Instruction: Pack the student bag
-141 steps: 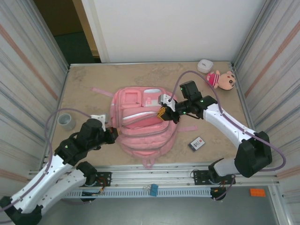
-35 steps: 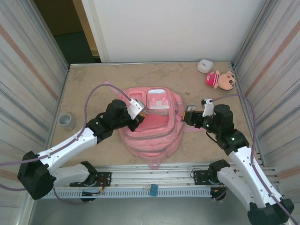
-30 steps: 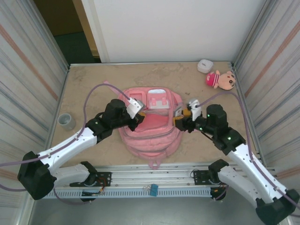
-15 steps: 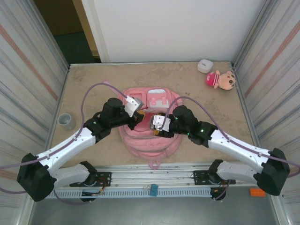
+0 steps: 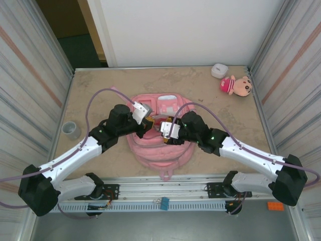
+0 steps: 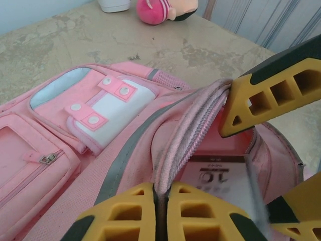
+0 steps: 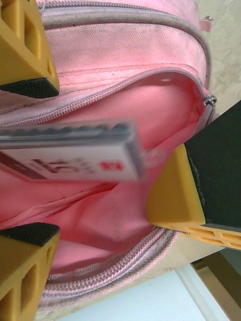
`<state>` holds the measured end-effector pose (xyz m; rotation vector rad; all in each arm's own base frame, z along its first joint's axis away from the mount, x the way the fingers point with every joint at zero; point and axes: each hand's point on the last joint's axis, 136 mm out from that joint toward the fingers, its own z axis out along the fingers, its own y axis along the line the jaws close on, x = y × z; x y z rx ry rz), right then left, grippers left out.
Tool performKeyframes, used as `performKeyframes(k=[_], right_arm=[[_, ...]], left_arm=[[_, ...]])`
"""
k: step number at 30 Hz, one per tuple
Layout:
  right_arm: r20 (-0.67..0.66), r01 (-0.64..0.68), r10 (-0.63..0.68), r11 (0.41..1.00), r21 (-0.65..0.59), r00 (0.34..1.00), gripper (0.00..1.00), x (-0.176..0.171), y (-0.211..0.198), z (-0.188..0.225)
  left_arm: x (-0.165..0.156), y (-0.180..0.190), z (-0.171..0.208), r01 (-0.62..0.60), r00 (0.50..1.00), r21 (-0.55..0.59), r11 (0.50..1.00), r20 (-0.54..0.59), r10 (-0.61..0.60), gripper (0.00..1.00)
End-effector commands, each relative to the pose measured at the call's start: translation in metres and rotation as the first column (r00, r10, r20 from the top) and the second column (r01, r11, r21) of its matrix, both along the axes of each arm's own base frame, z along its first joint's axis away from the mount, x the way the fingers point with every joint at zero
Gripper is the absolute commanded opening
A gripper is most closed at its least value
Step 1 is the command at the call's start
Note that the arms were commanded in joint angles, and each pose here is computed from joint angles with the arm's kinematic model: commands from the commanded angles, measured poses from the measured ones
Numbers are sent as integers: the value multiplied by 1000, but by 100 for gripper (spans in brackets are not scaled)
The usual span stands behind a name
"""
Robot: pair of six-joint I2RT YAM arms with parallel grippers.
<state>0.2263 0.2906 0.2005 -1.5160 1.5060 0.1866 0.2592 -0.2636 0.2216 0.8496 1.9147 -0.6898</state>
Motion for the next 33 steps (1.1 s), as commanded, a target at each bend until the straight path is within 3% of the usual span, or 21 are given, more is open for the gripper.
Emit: performKeyframes(k=[1,7,14,15,17,20,23,27,30,33], right_arm=[[11,42,-42,999,-22,999,64,2,-11,10],[6,66,-66,997,-28,998,57,-2,-23,8],[-38,97,-92,981,169,995,66,-2,-31,48],[-47,93,-86,981,169,995,67,-3,-30,48],[-68,90,-80,983,162,995,67,-3,-29,49],[-103,74,-59,986,152,993,67,-10,-28,48],[-129,41,-28,995,96,991,67,-20,-31,37],[-118,-20,11,997,-76,993,67,-29,-25,10],[-98,-68,59,993,-92,993,67,-28,-10,6],[-84,-104,97,991,-87,992,66,-21,7,2]], left_arm=[[2,-1,61,16,989,-120,993,145,2,0],[4,5,64,12,981,-42,999,192,-4,0],[-28,-16,57,261,937,17,965,236,-258,4],[-29,-17,54,270,934,29,962,235,-270,9],[-29,-13,49,259,941,50,964,210,-264,38],[-31,3,48,190,964,59,980,177,-198,68],[-26,35,38,42,990,49,998,131,-48,75],[-31,83,11,-125,992,11,992,-31,125,76],[-47,94,-3,-109,990,0,994,-91,109,75],[-67,94,-17,10,999,65,998,-41,-7,74]])
